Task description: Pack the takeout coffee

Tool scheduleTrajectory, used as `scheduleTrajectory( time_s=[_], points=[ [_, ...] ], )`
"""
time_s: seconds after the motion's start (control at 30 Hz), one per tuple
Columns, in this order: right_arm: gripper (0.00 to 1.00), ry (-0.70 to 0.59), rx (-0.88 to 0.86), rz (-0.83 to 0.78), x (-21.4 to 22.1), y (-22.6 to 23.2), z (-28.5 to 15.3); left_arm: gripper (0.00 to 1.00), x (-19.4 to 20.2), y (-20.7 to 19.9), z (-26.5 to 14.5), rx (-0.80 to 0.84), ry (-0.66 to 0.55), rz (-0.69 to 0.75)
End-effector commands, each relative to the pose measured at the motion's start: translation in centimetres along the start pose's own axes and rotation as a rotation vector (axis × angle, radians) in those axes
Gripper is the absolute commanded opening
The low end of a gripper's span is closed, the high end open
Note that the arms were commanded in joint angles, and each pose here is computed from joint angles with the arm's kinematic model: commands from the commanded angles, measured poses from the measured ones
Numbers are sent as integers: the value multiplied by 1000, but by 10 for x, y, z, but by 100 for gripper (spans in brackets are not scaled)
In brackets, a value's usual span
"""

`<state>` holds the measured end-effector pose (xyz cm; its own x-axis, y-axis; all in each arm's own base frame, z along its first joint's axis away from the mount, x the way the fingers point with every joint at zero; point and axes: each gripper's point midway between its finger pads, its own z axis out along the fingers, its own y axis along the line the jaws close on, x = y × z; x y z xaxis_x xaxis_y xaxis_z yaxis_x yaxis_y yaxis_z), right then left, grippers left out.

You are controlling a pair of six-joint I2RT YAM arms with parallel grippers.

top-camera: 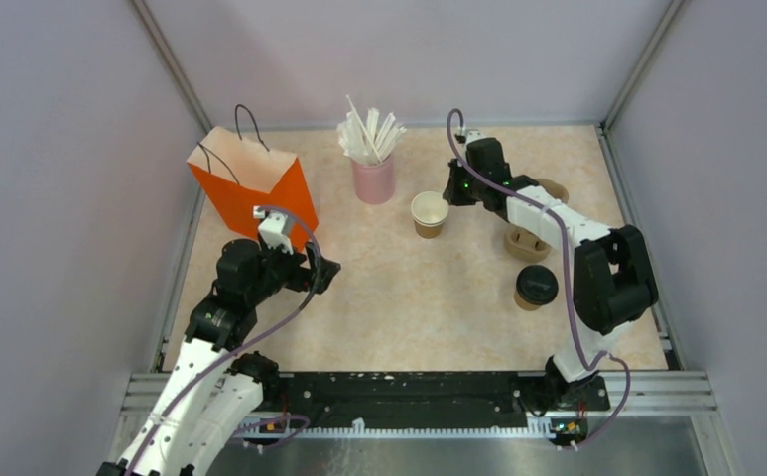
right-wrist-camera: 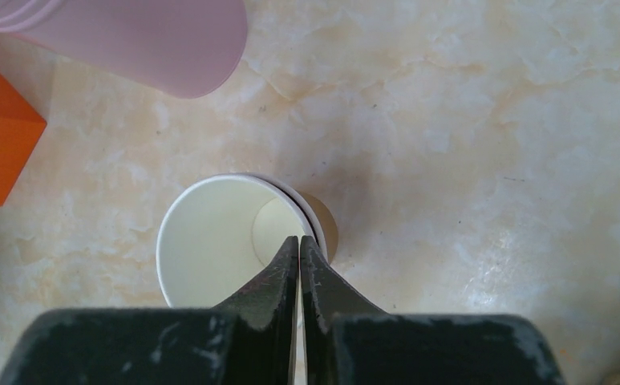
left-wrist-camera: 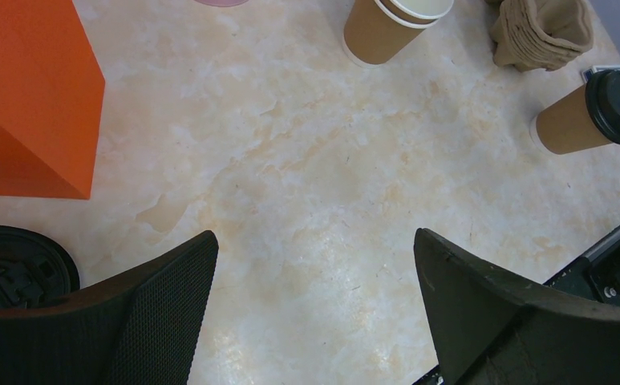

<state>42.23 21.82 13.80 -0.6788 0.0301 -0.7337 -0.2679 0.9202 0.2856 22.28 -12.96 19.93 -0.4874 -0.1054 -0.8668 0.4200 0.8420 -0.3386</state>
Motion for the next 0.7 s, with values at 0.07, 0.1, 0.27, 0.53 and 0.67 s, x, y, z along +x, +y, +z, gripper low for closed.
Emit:
scheduleTrajectory(
  time_s=[0.07,0.1,0.27,0.53,0.67],
  points=[
    [0,-53,-3,-35,-27,3,-5,96,-14,-6,1,39,-45,43],
    [0,-52,0,-38,-27,2,-5,96,-14,-6,1,38,-46,43],
    [14,-48,5,-56,-28,2,-6,96,-13,-6,2,37,-42,43],
    [20,38,45,-115,-14,-9,4,96,-13,-7,2,43,-41,46],
    [20,59,51,-120,-8,-8,11,96,-13,-7,2,44,-41,46]
  ],
)
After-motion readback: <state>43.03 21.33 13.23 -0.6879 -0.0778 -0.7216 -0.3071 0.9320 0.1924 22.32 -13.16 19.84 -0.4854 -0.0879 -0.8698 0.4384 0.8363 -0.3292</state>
